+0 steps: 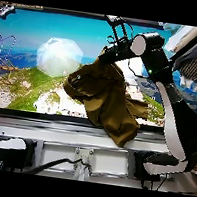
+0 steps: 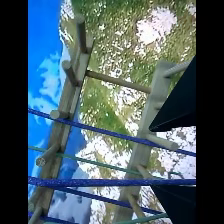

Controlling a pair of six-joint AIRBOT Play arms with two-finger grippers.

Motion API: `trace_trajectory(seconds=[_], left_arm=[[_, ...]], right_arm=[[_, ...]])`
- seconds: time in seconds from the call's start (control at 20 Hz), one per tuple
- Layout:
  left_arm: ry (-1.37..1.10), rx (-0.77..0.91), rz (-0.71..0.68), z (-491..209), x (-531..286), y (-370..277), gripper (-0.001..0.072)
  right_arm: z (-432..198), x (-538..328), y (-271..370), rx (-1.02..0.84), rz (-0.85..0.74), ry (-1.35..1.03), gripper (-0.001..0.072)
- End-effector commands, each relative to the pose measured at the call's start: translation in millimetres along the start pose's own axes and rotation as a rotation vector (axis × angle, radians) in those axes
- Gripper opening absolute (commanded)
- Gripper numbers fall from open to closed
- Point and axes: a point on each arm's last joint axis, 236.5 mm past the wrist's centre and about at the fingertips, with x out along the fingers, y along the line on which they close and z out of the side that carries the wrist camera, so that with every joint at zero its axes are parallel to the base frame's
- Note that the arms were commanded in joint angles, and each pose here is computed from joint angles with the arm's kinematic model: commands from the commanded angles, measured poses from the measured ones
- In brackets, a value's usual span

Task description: Fold the clothes and pants, and hang the long-sleeved shirts on hangers.

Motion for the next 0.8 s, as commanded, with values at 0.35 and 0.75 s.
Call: trace_trajectory(seconds=[0.35, 0.75], left_arm=[[-0.053, 0.061, 0.086, 16, 37, 20, 0.0331], [-0.021, 0.100, 0.106, 8, 68, 24, 0.0229]], right_arm=[[-1, 0, 2, -0.006, 0.005, 0.004, 0.0027], [-1, 0, 1, -0.007, 0.003, 0.003, 0.0027]])
